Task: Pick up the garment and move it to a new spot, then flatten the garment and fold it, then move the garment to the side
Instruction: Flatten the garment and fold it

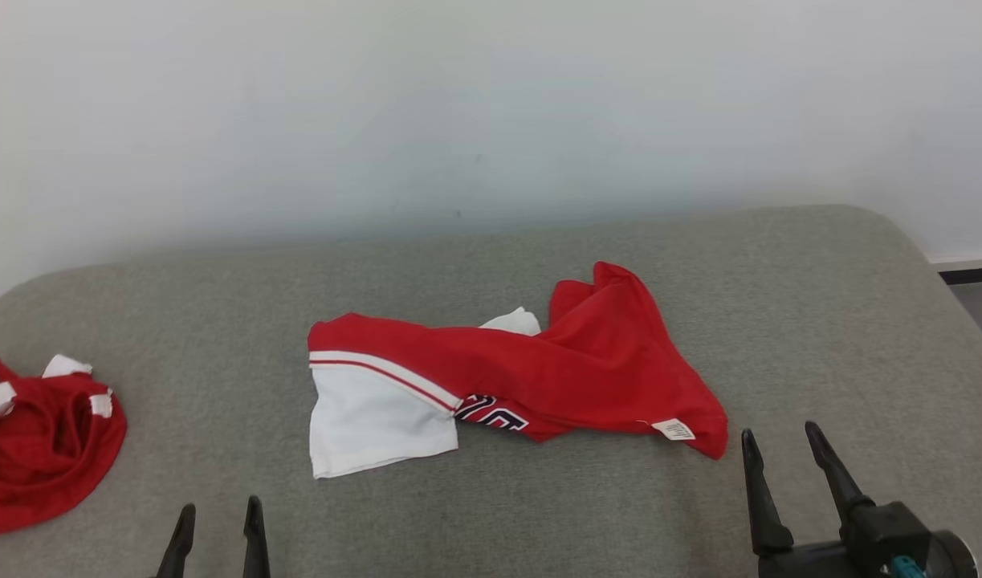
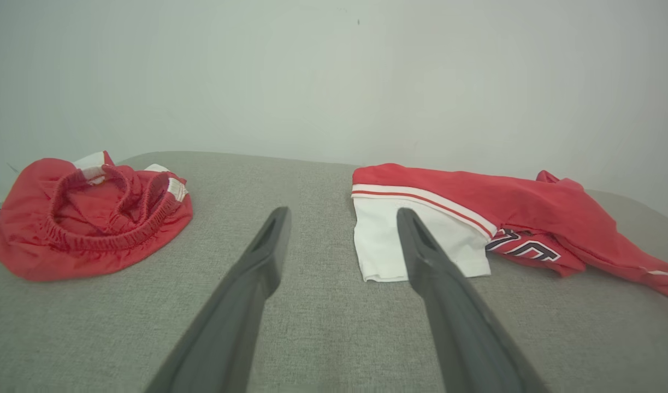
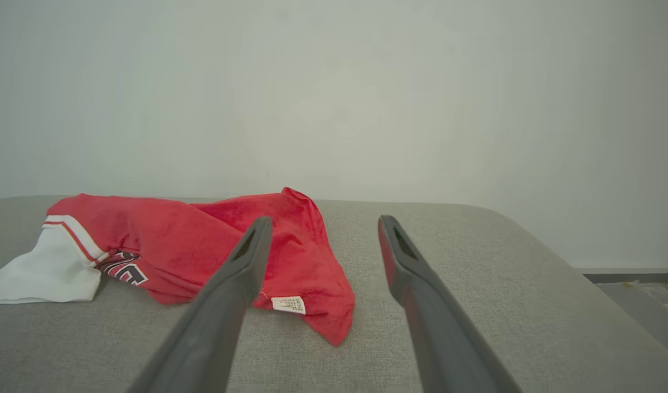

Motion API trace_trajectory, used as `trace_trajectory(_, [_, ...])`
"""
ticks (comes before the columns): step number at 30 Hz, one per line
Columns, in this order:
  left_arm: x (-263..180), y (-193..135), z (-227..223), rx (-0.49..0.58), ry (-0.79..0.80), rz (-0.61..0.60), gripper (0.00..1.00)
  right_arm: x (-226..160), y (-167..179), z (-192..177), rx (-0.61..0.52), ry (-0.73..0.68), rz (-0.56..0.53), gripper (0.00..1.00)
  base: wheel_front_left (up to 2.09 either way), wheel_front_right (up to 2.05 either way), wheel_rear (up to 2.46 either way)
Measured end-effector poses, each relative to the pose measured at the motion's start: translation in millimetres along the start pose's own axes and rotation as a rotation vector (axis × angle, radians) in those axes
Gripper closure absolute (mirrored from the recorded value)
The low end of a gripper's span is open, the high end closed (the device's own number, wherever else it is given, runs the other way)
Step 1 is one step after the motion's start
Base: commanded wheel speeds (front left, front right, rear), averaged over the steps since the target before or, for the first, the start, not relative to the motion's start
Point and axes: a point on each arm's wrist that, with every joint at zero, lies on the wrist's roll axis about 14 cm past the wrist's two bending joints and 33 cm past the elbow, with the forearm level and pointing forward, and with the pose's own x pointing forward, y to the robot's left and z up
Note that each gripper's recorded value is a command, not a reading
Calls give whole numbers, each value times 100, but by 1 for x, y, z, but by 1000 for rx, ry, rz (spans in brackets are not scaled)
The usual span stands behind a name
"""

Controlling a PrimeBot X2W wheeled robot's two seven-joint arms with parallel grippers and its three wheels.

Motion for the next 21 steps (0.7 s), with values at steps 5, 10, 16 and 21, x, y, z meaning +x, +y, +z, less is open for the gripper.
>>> trace_trajectory(5, [-3, -6, -6, 2, 20, -20, 0, -18, -7, -12, 15, 36, -34, 0, 0, 0, 0])
trace_trajectory(10, [-6, -4, -10, 4, 32, -16, 0, -22, -3, -18, 40, 57, -28, 0, 0, 0, 0])
trace_trajectory(16, [-7, 3, -10, 6, 34, 3, 0, -16, 11, -20, 48, 67, 15, 0, 0, 0, 0])
trace_trajectory(21, [-9, 8, -10, 7, 34, 17, 0, -15, 14, -24, 50, 78, 26, 0, 0, 0, 0])
